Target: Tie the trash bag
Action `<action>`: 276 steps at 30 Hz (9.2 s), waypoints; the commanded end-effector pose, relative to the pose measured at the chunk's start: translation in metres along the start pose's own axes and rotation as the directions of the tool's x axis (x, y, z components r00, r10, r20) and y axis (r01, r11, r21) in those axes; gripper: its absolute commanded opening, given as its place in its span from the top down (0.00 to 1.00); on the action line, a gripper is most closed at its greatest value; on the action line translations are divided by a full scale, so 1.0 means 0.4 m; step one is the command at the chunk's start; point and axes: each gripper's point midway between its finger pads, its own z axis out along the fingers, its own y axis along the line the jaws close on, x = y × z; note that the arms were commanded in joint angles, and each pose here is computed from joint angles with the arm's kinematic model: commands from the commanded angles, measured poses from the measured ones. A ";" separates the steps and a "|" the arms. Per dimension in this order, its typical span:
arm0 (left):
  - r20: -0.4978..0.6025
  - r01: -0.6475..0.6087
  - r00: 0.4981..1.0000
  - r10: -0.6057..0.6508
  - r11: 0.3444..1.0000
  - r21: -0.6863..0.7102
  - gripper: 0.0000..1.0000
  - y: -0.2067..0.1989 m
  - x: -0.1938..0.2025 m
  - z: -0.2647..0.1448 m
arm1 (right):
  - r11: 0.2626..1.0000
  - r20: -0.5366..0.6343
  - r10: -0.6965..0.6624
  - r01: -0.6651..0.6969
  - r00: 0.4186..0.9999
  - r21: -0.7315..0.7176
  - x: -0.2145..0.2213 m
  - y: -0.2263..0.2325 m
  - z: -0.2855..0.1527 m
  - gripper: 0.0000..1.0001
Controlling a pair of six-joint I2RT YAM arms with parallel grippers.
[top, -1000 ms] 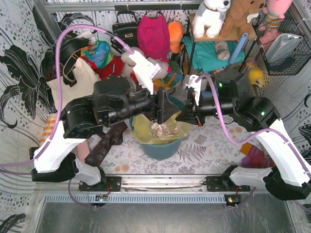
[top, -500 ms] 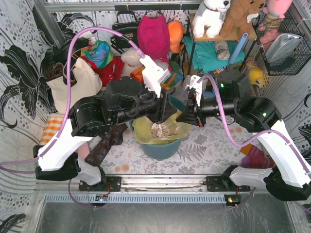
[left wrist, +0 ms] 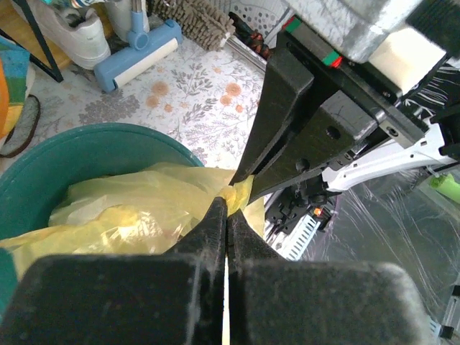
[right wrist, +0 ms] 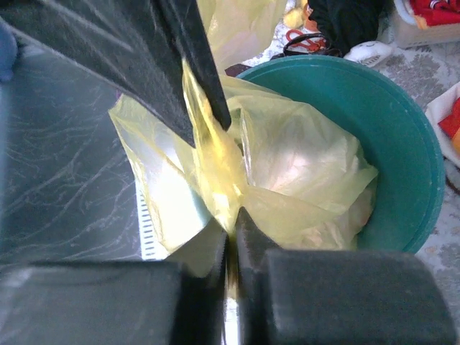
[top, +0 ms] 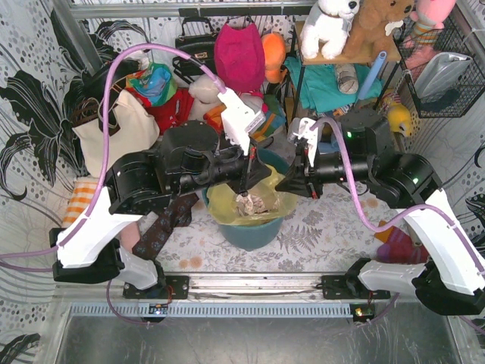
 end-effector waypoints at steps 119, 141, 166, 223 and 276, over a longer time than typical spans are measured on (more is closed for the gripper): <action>0.320 -0.021 0.947 0.043 0.997 -0.073 1.00 0.117 0.054 -0.063 | 0.984 0.511 0.111 -0.166 0.852 0.063 -0.285 -0.027 0.005 1.00; 0.336 -0.004 0.941 0.035 0.996 -0.090 1.00 0.130 0.050 -0.071 | 0.995 0.426 0.058 -0.018 0.903 -0.097 -0.238 0.066 0.014 1.00; 0.332 0.001 0.943 0.025 0.997 -0.078 1.00 0.126 0.045 -0.075 | 0.977 0.124 0.047 -0.020 0.991 -0.214 -0.056 0.079 0.095 1.00; 0.349 0.014 0.937 -0.002 0.999 -0.031 1.00 0.108 0.037 -0.089 | 0.986 -0.213 -0.035 0.069 0.976 0.155 0.076 -0.114 0.180 1.00; 0.332 0.084 0.940 -0.081 0.996 0.004 1.00 0.109 0.088 -0.074 | 0.862 0.736 -0.065 -0.334 0.674 0.382 -0.044 -0.151 0.272 1.00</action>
